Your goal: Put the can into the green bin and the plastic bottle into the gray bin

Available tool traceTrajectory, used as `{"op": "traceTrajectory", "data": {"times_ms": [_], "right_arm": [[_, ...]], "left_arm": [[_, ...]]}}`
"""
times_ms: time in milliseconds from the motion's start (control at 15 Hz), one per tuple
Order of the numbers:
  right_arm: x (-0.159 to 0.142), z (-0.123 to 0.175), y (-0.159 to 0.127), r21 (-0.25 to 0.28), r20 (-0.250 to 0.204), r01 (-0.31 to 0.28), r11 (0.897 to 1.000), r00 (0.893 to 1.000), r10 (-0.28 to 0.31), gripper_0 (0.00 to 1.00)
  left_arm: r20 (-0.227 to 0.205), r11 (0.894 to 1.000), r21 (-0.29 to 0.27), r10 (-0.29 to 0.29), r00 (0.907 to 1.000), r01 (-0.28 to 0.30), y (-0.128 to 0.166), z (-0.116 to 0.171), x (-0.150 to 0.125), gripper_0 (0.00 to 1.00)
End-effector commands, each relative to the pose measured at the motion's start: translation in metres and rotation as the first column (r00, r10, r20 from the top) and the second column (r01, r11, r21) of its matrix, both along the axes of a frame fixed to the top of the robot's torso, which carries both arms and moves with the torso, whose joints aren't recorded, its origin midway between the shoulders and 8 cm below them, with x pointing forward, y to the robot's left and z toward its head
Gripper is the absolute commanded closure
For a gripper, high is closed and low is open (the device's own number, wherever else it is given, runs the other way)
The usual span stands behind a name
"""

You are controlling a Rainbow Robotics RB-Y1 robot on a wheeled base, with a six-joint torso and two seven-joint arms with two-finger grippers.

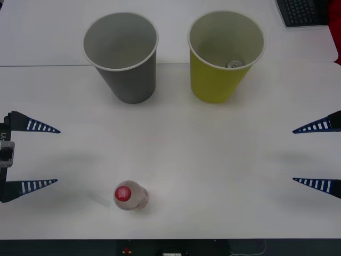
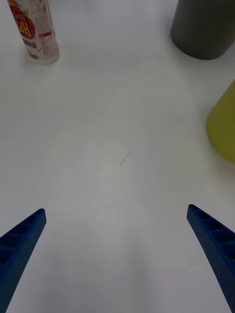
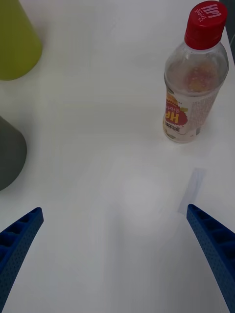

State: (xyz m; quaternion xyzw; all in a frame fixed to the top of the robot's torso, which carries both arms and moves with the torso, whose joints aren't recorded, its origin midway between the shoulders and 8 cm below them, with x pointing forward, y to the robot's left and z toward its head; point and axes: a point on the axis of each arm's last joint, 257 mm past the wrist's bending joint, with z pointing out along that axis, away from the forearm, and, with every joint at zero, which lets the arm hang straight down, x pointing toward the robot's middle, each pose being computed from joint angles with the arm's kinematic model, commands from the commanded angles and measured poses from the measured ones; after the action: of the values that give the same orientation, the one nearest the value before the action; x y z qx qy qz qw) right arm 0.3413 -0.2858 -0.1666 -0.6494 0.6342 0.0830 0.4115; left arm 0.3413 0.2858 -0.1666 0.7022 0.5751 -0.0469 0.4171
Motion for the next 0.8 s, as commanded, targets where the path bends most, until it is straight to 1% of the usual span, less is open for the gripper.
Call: {"op": "traceTrajectory", "data": {"times_ms": [67,133,200,267,467,533,667,733,800], "right_arm": [[0.0,0.0,0.0,0.0,0.0,0.0,1.0,1.0,0.0,0.0],[0.0,0.0,0.0,0.0,0.0,0.0,1.0,1.0,0.0,0.0],[0.0,0.0,0.0,0.0,0.0,0.0,1.0,1.0,0.0,0.0],[0.0,0.0,0.0,0.0,0.0,0.0,1.0,1.0,0.0,0.0],[0.0,0.0,0.0,0.0,0.0,0.0,1.0,1.0,0.0,0.0],[0.0,0.0,0.0,0.0,0.0,0.0,1.0,1.0,0.0,0.0],[0.0,0.0,0.0,0.0,0.0,0.0,1.0,1.0,0.0,0.0],[0.0,0.0,0.0,0.0,0.0,0.0,1.0,1.0,0.0,0.0],[0.0,0.0,0.0,0.0,0.0,0.0,1.0,1.0,0.0,0.0]], "left_arm": [[0.0,1.0,0.0,0.0,1.0,0.0,0.0,0.0,0.0,0.0],[0.005,0.999,-0.04,0.015,0.9999,-0.014,-0.005,0.002,0.002,0.0],[0.011,0.999,-0.052,0.017,0.9998,-0.016,-0.005,0.004,0.003,0.0],[0.005,0.998,-0.064,0.021,0.9998,-0.021,-0.007,0.005,0.002,0.0],[-0.001,0.998,-0.058,0.026,0.9997,-0.026,-0.004,0.001,0.002,0.0],[-0.01,0.998,-0.061,0.028,0.9996,-0.028,-0.004,-0.002,0.001,0.0],[-0.055,0.995,-0.092,0.031,0.998,-0.036,-0.004,-0.013,-0.002,0.0],[-0.07,0.993,-0.108,0.029,0.9971,-0.036,-0.005,-0.017,-0.003,0.0],[-0.069,0.993,-0.121,0.011,0.9975,-0.019,-0.007,-0.022,-0.003,0.0]]}}
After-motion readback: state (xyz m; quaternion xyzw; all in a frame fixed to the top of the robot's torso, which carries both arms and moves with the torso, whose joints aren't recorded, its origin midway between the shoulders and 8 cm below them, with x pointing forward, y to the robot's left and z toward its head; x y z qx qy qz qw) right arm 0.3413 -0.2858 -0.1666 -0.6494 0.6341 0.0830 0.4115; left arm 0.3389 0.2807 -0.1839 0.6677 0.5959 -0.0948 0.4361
